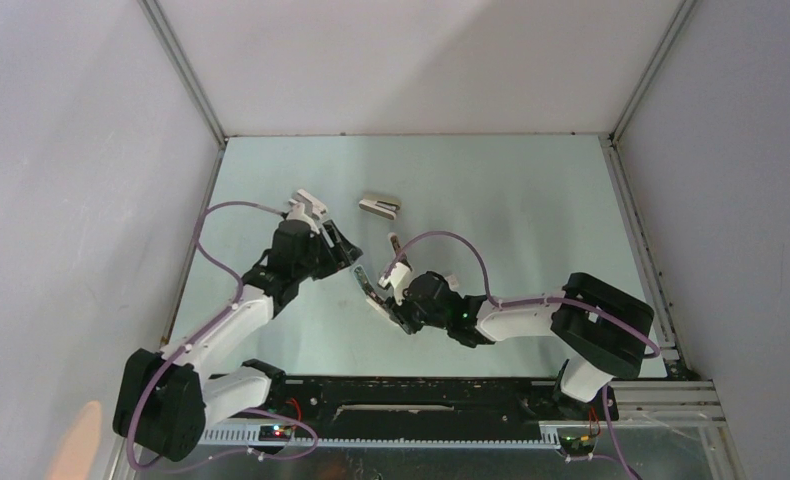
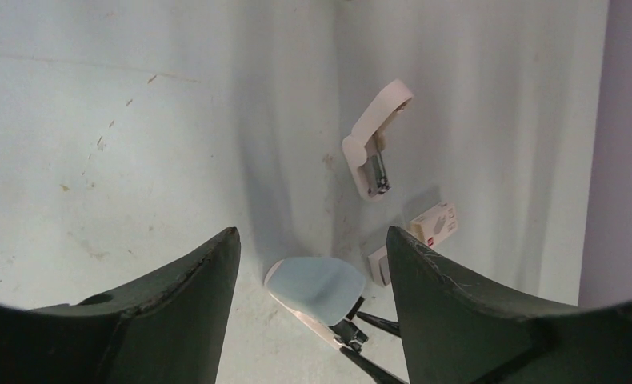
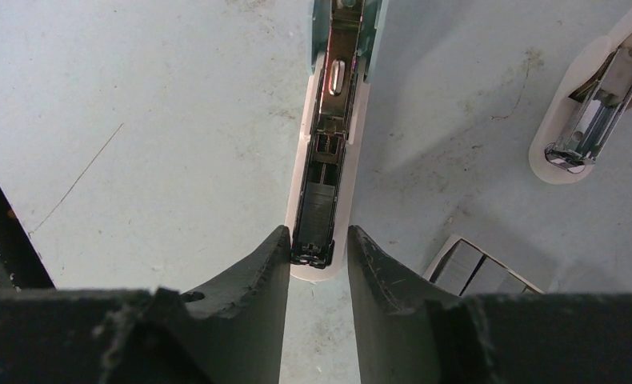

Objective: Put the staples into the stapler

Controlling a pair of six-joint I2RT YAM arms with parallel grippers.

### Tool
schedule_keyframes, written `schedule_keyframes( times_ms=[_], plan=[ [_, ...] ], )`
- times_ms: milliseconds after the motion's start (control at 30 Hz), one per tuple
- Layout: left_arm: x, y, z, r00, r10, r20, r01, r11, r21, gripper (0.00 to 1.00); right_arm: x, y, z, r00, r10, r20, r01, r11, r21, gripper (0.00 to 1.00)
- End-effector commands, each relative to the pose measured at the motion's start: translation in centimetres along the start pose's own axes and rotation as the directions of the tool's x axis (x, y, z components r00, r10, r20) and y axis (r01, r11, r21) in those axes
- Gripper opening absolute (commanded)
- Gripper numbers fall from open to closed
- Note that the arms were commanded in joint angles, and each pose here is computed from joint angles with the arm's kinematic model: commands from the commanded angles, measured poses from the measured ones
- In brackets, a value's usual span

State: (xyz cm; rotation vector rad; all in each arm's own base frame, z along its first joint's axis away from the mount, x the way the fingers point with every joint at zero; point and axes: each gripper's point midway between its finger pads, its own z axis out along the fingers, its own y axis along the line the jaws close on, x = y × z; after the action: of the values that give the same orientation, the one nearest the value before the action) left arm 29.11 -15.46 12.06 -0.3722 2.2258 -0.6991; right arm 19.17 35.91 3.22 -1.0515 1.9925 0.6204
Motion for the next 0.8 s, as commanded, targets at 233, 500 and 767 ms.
schedule_keyframes(
  times_ms=[233, 500, 767],
  plan=[
    [1.4, -0.8, 1.1, 0.999, 0.023, -0.025, -0.022, 0.999, 0.036, 0.61, -0.9, 0.0, 0.5, 0.999, -0.012, 0.047, 0.011, 1.000, 0.011, 0.21],
    [2.8, -0.5, 0.9, 0.998, 0.032, -0.046, -0.030, 0.999, 0.034, 0.40, -0.8, -0.1, 0.7, 0.999, -0.005, 0.047, 0.004, 1.000, 0.019, 0.17],
    [4.5, -1.8, -0.2, 0.995, 0.068, -0.069, -0.064, 0.996, 0.058, 0.31, -0.7, -0.1, 0.9, 0.999, 0.012, 0.050, -0.013, 1.000, 0.021, 0.16]
  ],
)
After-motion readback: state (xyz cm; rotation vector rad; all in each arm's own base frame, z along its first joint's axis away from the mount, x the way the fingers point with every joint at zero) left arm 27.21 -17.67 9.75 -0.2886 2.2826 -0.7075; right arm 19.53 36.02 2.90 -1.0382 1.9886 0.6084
